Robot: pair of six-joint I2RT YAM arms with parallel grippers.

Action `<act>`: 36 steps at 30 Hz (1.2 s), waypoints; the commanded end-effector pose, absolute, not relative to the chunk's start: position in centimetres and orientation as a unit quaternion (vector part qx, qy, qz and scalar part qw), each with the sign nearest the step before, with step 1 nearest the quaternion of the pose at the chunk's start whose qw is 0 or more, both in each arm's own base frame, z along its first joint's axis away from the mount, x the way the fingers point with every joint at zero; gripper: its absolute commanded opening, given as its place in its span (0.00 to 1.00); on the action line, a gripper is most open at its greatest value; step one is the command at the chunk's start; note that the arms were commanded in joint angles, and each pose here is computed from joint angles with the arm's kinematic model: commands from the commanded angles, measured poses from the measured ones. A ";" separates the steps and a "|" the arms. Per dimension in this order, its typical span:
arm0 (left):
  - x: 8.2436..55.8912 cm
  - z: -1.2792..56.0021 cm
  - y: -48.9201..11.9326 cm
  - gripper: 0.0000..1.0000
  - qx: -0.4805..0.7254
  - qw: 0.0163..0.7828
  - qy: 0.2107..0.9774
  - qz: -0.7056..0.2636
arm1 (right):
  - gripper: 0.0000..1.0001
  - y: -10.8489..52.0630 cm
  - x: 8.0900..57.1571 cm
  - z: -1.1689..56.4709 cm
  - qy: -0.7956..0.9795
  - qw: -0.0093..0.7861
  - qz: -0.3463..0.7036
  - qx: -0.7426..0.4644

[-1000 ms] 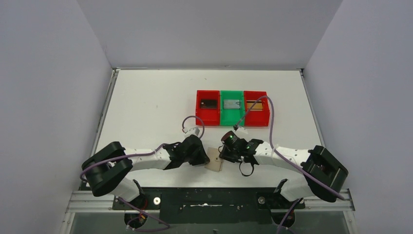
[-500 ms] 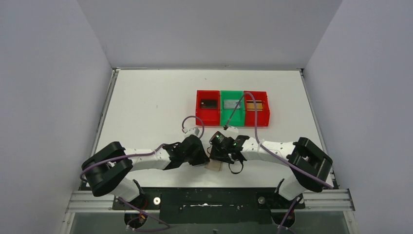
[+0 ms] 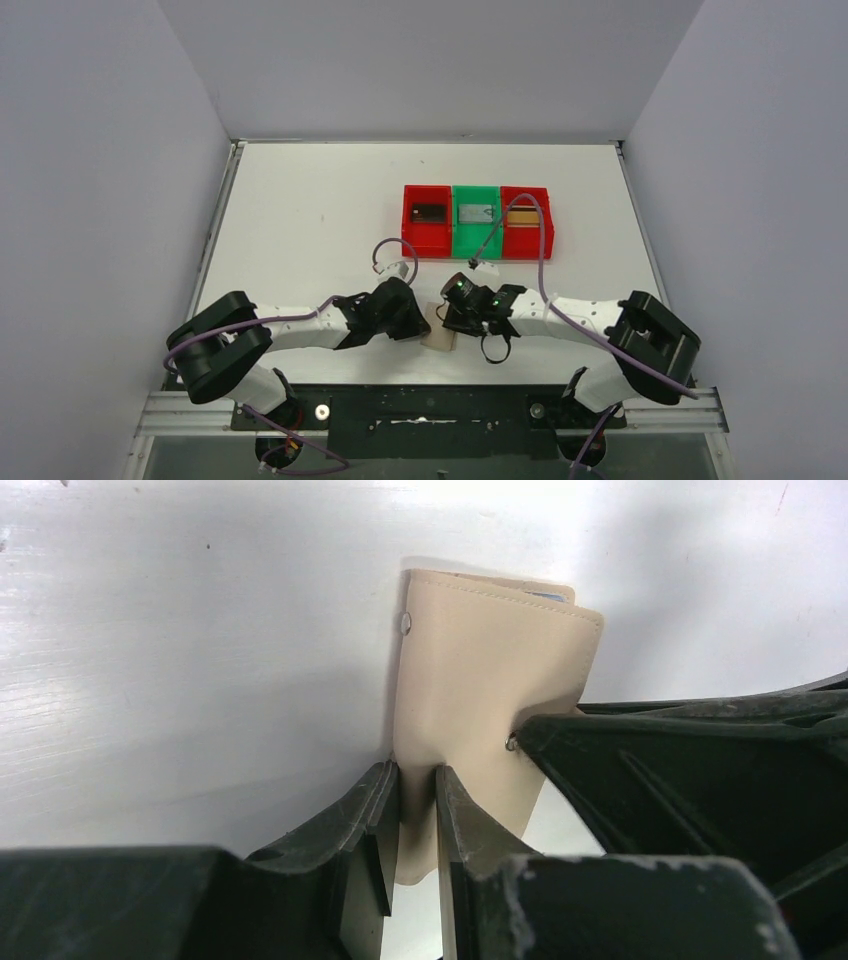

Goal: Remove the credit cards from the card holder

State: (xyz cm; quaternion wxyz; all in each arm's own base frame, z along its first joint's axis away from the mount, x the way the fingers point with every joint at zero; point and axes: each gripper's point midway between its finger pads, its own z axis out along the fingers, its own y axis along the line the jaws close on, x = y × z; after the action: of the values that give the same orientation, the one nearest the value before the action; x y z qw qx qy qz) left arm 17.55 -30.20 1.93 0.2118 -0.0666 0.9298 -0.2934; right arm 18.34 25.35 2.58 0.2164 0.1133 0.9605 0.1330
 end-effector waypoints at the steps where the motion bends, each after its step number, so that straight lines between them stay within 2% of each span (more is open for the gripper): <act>1: 16.8 0.0 -28.1 0.00 -0.068 0.199 0.944 -0.252 | 0.03 25.9 18.9 4.0 0.942 0.227 0.211 0.129; 3: 16.8 0.0 -27.9 0.00 -0.069 0.201 0.945 -0.250 | 0.01 25.5 19.2 4.3 0.937 0.229 0.225 0.137; 5: 16.8 0.0 -27.9 0.00 -0.070 0.202 0.944 -0.250 | 0.06 25.0 19.4 4.4 0.935 0.229 0.233 0.140; 8: 16.8 0.1 -28.1 0.00 -0.065 0.201 0.944 -0.255 | 0.32 24.6 19.9 5.1 0.936 0.242 0.221 0.130; 12: 17.0 0.4 -28.4 0.00 -0.058 0.203 0.943 -0.258 | 0.51 23.7 20.0 5.4 0.942 0.251 0.186 0.125; 15: 17.3 1.1 -28.6 0.01 -0.056 0.212 0.940 -0.262 | 0.57 23.5 20.0 5.6 0.945 0.255 0.167 0.119; 26: 18.2 4.5 -28.9 0.23 -0.050 0.253 0.922 -0.289 | 0.76 23.9 20.0 6.4 0.952 0.265 0.113 0.104; 32: 18.7 6.0 -28.4 0.35 -0.055 0.276 0.912 -0.299 | 0.80 24.4 20.2 6.3 0.939 0.290 0.141 0.120; 36: 18.9 6.4 -27.6 0.45 -0.063 0.290 0.909 -0.294 | 0.80 25.1 19.6 6.1 0.940 0.272 0.165 0.120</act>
State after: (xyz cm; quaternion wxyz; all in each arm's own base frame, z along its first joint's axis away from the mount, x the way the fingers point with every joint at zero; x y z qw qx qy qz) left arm 17.99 -28.48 5.34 0.2586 -0.0551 0.9175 -0.2971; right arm 19.12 24.19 4.97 0.2543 0.1088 0.9521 0.1305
